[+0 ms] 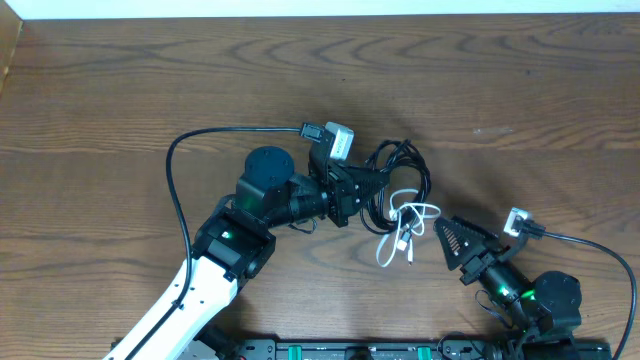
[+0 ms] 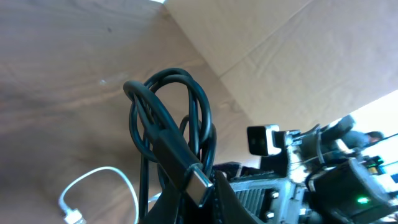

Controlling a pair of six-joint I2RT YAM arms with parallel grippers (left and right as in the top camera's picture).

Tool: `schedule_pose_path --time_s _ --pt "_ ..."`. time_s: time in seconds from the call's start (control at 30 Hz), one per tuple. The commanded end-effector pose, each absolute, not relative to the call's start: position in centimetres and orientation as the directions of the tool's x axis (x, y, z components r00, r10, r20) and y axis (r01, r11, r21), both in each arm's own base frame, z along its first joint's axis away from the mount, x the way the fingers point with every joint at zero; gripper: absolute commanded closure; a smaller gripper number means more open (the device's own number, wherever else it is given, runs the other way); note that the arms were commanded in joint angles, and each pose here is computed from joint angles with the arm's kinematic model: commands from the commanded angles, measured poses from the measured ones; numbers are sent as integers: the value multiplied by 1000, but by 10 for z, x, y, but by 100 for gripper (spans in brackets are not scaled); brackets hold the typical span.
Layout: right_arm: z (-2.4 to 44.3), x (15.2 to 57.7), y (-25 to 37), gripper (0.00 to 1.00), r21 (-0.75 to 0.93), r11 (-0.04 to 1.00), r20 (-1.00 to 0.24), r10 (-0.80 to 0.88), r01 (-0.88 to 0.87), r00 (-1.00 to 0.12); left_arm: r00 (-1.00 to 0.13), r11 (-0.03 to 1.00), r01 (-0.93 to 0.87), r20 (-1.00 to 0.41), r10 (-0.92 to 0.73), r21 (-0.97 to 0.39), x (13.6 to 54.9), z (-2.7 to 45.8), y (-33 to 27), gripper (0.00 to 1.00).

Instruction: Untangle cables

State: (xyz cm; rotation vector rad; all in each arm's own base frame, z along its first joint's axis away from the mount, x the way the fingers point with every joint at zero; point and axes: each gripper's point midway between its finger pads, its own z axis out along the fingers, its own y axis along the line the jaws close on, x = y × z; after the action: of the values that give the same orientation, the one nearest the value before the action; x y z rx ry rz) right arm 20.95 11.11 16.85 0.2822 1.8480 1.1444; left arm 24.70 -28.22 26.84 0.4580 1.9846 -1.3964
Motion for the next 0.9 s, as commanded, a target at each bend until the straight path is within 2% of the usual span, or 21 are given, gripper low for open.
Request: schedule_pose_path --time_s 0.0,0.1,0.23,0.33,0.4,0.43,0.53,0.57,0.63,0.7,0.83,0.87 --pt "171 204 118 41 716 597 -684 493 -363 -538 -812 296 524 -574 -108 -798 237 278 -287 92" --pt "170 204 118 58 683 621 -717 465 -385 -520 -860 265 456 -497 -116 -850 233 280 -288 92" --pt "170 204 118 61 683 620 -716 465 -386 -521 -872 192 463 -484 -77 -865 222 291 -292 92" --pt "170 204 119 64 683 619 -716 464 -387 -522 -890 187 427 -447 -84 -885 221 291 -292 92" --pt "171 205 118 80 681 623 -719 467 -385 -515 -897 178 419 -436 -74 -891 219 291 -293 93" --pt "173 207 114 97 675 633 -726 477 -379 -495 -899 169 420 -435 -60 -892 216 291 -293 92" --pt "183 220 99 99 652 677 -753 520 -341 -403 -905 170 410 -423 -47 -896 213 289 -293 92" --pt "195 226 90 99 635 698 -771 545 -331 -329 -906 183 408 -421 -39 -895 213 285 -293 93" --pt "211 233 75 99 620 723 -785 577 -307 -225 -902 246 411 -431 -30 -878 215 268 -289 92" --pt "221 238 60 99 615 743 -787 601 -263 -140 -918 382 338 -390 -66 -860 225 239 -279 92" --pt "220 242 45 99 619 761 -784 615 -193 -89 -923 629 147 -334 -190 -764 243 187 -246 92" --pt "220 242 42 99 620 764 -783 617 -180 -78 -919 662 119 -335 -209 -740 246 180 -239 92"
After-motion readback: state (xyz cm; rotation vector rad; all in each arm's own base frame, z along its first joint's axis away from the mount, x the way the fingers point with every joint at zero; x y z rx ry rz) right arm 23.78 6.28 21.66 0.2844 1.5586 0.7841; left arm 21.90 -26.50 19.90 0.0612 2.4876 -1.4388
